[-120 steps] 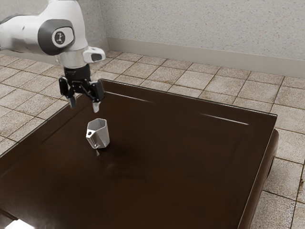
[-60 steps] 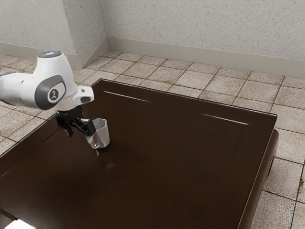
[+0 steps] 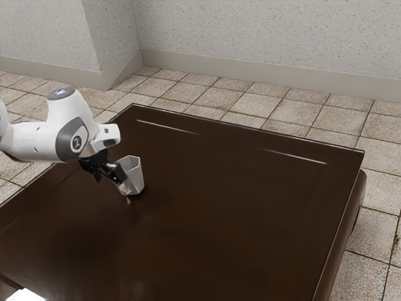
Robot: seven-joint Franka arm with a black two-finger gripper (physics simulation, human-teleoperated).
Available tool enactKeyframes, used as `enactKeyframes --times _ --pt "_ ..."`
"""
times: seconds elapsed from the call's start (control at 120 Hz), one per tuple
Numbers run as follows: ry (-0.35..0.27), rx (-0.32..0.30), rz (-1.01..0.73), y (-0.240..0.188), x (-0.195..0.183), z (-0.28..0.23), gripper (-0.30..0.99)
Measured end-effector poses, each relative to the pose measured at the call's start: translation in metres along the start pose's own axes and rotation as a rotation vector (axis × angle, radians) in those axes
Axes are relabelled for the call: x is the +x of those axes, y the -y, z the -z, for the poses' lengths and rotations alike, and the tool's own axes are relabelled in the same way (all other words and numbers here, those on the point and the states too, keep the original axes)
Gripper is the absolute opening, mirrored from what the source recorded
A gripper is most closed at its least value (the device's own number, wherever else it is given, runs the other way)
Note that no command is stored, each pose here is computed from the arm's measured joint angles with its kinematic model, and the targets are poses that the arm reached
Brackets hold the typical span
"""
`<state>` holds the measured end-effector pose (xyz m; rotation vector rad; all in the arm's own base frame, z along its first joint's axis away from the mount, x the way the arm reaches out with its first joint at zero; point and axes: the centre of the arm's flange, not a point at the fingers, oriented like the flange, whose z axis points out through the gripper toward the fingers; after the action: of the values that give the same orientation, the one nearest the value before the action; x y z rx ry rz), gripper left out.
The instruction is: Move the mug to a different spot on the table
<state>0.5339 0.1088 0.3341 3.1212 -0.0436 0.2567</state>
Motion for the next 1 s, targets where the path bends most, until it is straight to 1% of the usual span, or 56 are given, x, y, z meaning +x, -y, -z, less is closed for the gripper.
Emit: enactKeyframes --times 0.275,0.492,0.683,0.733,1.0 --pt "-0.040 0.013 -0.038 0.006 0.024 -0.017 0.69" --pt "-0.010 0.003 -0.042 0.011 0.027 -0.046 0.69" --pt "-0.025 0.010 -0.055 0.012 0.027 -0.053 0.68" --pt "-0.028 0.011 -0.058 0.012 0.027 -0.053 0.64" --pt "-0.040 0.017 -0.075 0.013 0.028 -0.053 0.26"
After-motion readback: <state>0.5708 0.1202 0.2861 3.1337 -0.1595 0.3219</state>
